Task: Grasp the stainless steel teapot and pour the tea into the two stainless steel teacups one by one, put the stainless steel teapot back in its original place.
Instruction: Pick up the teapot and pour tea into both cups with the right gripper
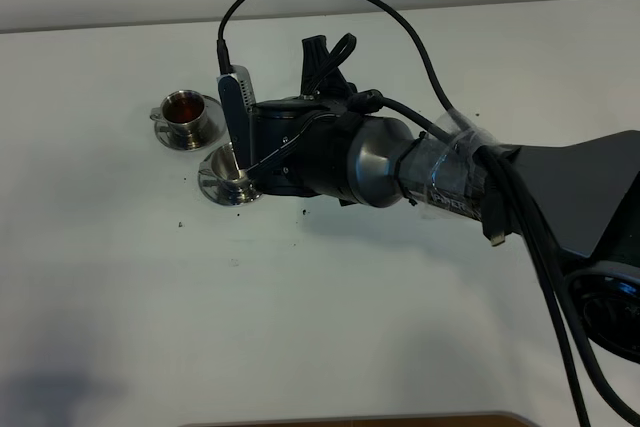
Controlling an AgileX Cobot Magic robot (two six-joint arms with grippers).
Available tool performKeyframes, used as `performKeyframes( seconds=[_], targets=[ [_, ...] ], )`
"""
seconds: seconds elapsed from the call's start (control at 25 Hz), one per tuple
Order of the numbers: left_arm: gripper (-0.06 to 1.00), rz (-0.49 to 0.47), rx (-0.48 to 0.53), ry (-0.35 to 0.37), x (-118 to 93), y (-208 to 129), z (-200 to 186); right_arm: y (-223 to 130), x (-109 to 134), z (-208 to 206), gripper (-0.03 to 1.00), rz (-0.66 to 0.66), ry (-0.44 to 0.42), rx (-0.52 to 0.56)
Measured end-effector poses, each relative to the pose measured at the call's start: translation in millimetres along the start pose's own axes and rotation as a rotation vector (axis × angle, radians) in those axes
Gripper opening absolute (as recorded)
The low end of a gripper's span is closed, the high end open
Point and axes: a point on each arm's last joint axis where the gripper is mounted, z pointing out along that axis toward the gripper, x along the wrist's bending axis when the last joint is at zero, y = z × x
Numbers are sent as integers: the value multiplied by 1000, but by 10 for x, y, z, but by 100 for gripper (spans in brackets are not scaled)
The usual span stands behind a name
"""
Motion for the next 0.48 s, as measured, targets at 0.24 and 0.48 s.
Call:
performKeyframes(
  seconds=[0.24, 0.48],
  targets=[
    [58, 0, -1, 0, 0, 1, 0, -10, -23, 0, 19, -30, -25, 11],
    [58, 0, -1, 0, 0, 1, 0, 22, -10, 25, 19, -78, -65, 23]
  ],
)
